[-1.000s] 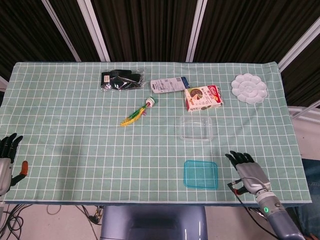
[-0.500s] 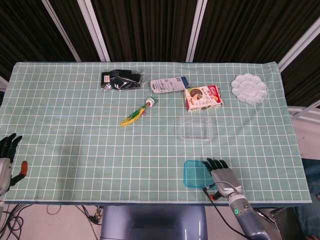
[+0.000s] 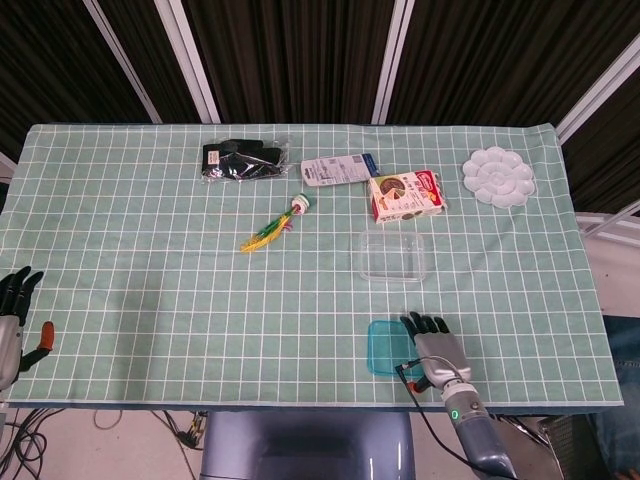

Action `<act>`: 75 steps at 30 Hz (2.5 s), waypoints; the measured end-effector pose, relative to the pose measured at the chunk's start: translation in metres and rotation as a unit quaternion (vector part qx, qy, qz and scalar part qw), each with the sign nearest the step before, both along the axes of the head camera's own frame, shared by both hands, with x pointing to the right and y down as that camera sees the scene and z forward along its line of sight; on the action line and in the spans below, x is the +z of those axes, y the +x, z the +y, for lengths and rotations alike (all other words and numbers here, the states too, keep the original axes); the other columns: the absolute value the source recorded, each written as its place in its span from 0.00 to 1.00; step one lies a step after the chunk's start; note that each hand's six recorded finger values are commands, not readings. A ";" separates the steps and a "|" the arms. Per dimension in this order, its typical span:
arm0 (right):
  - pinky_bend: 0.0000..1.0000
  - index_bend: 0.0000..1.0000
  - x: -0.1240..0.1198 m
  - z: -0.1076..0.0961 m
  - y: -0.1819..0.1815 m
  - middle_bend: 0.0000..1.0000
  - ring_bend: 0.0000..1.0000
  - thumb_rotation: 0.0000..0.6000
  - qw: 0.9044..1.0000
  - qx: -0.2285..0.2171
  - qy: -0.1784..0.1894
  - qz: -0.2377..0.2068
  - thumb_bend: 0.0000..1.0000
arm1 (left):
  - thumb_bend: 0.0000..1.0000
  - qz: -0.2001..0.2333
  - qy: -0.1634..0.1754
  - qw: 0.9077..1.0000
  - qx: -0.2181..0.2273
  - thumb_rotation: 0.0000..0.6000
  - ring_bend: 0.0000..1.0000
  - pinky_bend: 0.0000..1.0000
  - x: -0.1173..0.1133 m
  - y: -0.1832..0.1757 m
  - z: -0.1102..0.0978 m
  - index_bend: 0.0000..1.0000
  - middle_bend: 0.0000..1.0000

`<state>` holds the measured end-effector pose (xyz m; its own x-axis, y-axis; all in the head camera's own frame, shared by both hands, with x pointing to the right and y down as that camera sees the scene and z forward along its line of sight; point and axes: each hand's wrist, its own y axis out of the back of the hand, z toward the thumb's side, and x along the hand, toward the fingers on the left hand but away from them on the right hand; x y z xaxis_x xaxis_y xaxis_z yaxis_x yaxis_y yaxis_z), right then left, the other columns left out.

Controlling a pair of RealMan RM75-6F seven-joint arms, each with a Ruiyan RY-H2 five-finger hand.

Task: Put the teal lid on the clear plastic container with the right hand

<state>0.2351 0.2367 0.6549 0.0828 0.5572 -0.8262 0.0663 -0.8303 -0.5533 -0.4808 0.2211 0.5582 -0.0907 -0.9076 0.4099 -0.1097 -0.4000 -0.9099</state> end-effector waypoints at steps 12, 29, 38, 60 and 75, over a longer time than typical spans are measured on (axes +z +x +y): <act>0.00 0.00 0.002 0.001 -0.011 0.11 0.00 1.00 1.000 0.003 0.008 0.019 0.17 | 0.51 -0.001 0.000 1.000 -0.002 1.00 0.00 0.00 0.000 0.000 0.000 0.07 0.00; 0.00 0.00 0.010 0.007 -0.028 0.15 0.00 1.00 0.999 0.001 0.024 0.041 0.17 | 0.51 -0.003 0.001 1.000 -0.006 1.00 0.00 0.00 -0.001 -0.002 0.000 0.07 0.00; 0.00 0.00 0.010 0.004 -0.029 0.15 0.00 1.00 0.999 -0.001 0.025 0.044 0.17 | 0.51 -0.005 0.001 1.000 -0.008 1.00 0.00 0.00 0.000 -0.002 0.000 0.07 0.00; 0.00 0.00 0.017 0.009 -0.029 0.24 0.00 1.00 0.999 -0.006 0.009 0.051 0.17 | 0.52 -0.006 0.000 1.000 -0.014 1.00 0.00 0.00 0.000 -0.003 0.000 0.07 0.00; 0.00 0.00 0.020 0.009 -0.032 0.45 0.15 1.00 0.999 0.011 0.010 0.041 0.23 | 0.52 -0.003 0.000 1.000 -0.021 1.00 0.00 0.00 0.000 -0.005 0.000 0.07 0.00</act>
<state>0.2031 0.2459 0.6751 0.0039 0.5753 -0.8179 0.0376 -0.8174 -0.5748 -0.4854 0.2209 0.5579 -0.1312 -0.9028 0.4096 -0.1215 -0.3954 -0.9104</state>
